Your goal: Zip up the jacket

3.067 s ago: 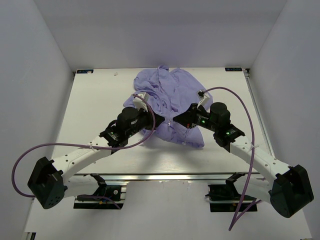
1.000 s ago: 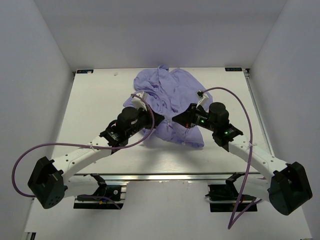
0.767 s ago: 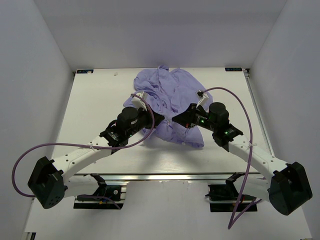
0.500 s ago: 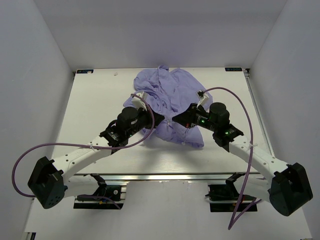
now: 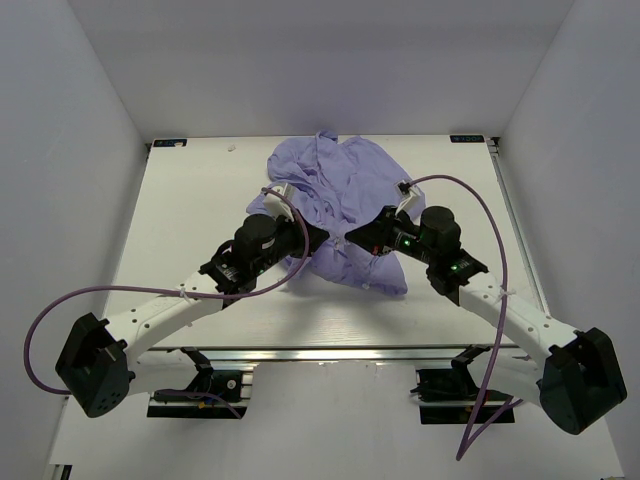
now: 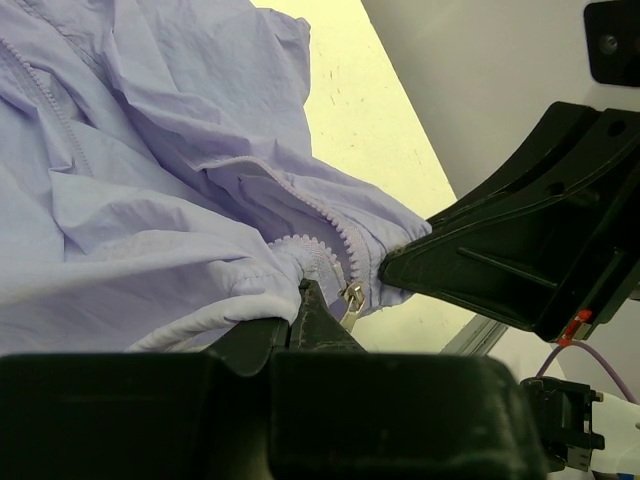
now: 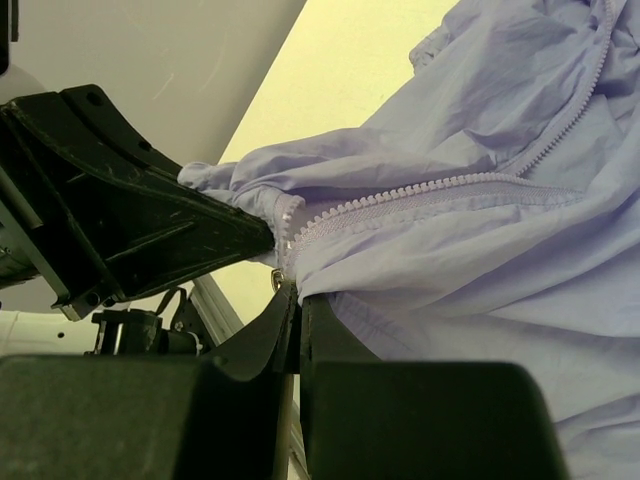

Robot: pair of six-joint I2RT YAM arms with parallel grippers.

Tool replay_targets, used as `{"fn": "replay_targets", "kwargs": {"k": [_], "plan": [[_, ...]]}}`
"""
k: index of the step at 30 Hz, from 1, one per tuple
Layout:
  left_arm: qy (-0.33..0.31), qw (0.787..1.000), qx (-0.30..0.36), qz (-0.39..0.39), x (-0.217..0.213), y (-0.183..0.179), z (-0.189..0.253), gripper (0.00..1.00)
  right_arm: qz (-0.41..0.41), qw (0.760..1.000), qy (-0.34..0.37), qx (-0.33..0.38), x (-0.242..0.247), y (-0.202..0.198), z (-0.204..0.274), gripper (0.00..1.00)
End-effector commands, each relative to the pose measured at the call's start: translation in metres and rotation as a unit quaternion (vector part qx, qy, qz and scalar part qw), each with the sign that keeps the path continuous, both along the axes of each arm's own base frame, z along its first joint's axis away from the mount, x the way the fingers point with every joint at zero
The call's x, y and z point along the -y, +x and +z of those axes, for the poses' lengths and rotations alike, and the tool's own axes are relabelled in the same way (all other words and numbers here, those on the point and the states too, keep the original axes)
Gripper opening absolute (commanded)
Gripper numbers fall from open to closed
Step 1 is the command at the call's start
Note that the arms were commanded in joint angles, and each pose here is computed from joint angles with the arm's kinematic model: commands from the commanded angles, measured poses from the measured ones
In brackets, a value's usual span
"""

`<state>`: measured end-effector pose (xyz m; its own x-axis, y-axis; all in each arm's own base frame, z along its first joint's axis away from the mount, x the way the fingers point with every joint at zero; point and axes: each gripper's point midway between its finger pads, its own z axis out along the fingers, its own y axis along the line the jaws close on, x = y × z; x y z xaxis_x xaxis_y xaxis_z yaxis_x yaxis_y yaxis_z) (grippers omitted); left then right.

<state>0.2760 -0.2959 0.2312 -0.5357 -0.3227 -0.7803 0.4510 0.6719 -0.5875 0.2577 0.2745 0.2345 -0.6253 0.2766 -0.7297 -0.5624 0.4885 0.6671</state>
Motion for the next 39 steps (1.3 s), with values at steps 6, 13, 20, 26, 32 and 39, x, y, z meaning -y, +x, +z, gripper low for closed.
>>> {"fn": "replay_targets", "kwargs": {"k": [6,13,20,26,32,39], "plan": [[-0.011,1.000,0.013,-0.017,0.002,-0.008,0.007,0.00,-0.019,0.999,0.033,0.033,0.004,0.003,0.024,0.00],[-0.015,0.999,0.016,-0.031,0.005,-0.012,0.008,0.00,-0.004,0.999,0.038,0.029,0.000,0.000,0.025,0.00],[-0.020,1.000,0.015,-0.015,0.000,-0.010,0.012,0.00,-0.007,0.999,0.023,0.027,0.003,-0.001,0.019,0.00],[-0.021,1.000,0.018,0.011,-0.008,-0.005,0.016,0.00,-0.003,1.000,0.013,0.017,0.004,-0.004,0.009,0.00],[-0.025,1.000,0.019,0.001,-0.005,-0.008,0.016,0.00,0.010,1.000,0.015,0.016,0.001,-0.008,0.011,0.00],[-0.025,1.000,0.014,-0.003,-0.003,-0.008,0.012,0.00,0.015,0.999,0.024,0.024,0.001,-0.010,0.020,0.00]]}}
